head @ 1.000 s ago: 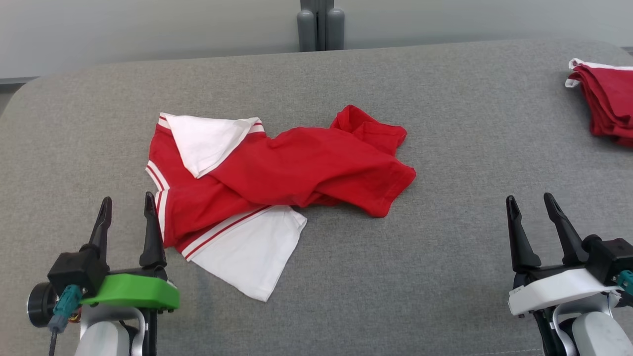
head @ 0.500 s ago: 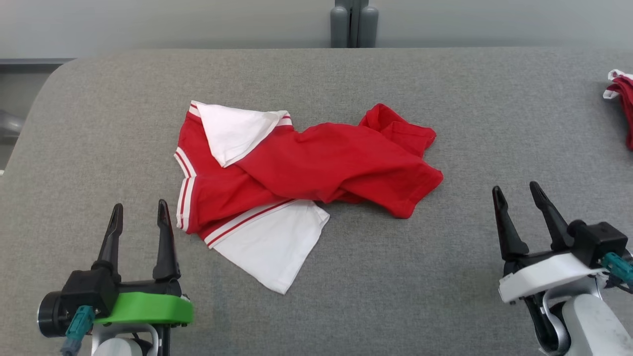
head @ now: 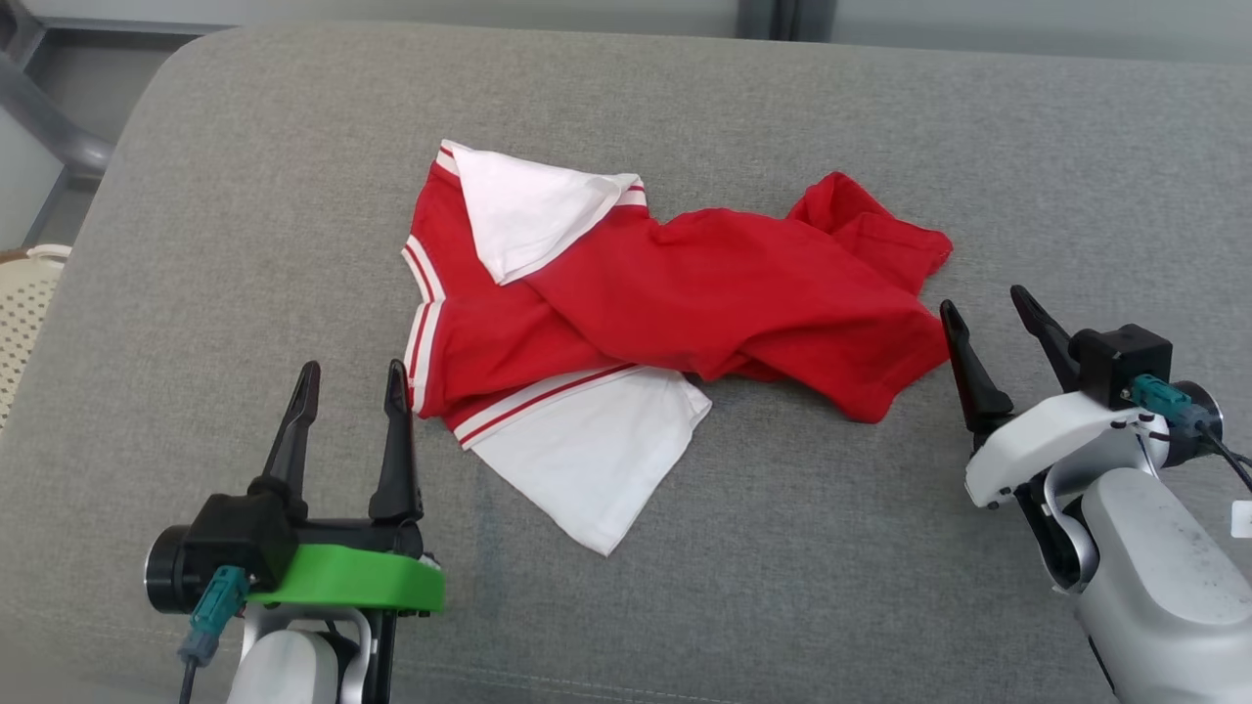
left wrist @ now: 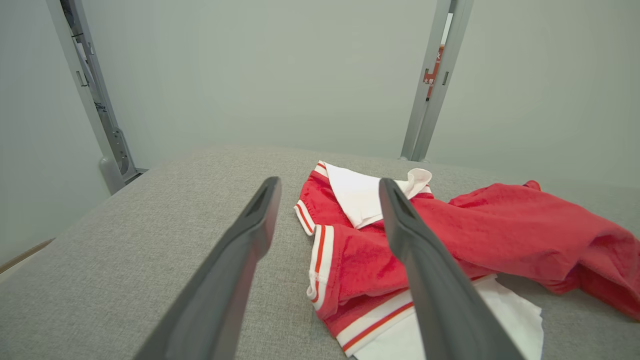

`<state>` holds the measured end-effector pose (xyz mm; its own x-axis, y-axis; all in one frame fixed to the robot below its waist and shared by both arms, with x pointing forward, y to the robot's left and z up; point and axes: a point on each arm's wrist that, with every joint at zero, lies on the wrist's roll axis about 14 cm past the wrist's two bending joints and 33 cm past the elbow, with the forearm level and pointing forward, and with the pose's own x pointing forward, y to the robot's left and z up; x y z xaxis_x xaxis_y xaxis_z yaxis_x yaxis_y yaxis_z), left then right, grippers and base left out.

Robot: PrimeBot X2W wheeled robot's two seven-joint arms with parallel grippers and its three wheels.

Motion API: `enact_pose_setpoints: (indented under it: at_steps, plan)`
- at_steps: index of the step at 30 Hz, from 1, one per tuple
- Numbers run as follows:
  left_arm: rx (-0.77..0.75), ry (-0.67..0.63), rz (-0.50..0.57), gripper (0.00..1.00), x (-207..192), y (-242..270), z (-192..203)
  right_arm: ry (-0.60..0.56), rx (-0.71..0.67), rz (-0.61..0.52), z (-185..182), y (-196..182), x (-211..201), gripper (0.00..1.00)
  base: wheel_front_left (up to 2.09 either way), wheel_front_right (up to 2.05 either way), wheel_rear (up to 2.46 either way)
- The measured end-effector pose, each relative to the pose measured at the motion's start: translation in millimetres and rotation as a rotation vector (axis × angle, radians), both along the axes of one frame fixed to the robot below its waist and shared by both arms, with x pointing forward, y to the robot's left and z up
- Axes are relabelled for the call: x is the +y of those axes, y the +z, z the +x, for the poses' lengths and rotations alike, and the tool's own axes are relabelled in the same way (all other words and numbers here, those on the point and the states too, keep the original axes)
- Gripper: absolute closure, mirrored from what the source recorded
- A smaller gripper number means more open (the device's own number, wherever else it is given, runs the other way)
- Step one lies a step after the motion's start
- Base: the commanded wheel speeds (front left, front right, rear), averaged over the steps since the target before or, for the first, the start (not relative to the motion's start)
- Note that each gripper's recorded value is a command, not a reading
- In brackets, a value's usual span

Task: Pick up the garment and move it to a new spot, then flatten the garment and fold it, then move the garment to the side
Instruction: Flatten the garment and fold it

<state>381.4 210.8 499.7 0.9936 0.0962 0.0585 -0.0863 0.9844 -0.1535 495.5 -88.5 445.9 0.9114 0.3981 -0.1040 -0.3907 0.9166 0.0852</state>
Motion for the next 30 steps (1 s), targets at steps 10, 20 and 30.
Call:
enact_pose_setpoints:
  at_steps: [10,20,30]
  plan:
    - [0.037,0.036,0.0,0.0,7,-10,-5,0.051,0.196,-0.011,-5,-63,28,0.84,0.0,0.0,0.0]
    - [0.033,0.028,-0.005,0.0,4,-9,-4,0.018,0.114,0.04,-3,-34,18,1.0,0.0,0.0,0.0]
    - [0.014,-0.002,-0.02,0.0,-5,-4,-6,-0.022,-0.065,0.049,-29,22,-13,1.0,0.0,0.0,0.0]
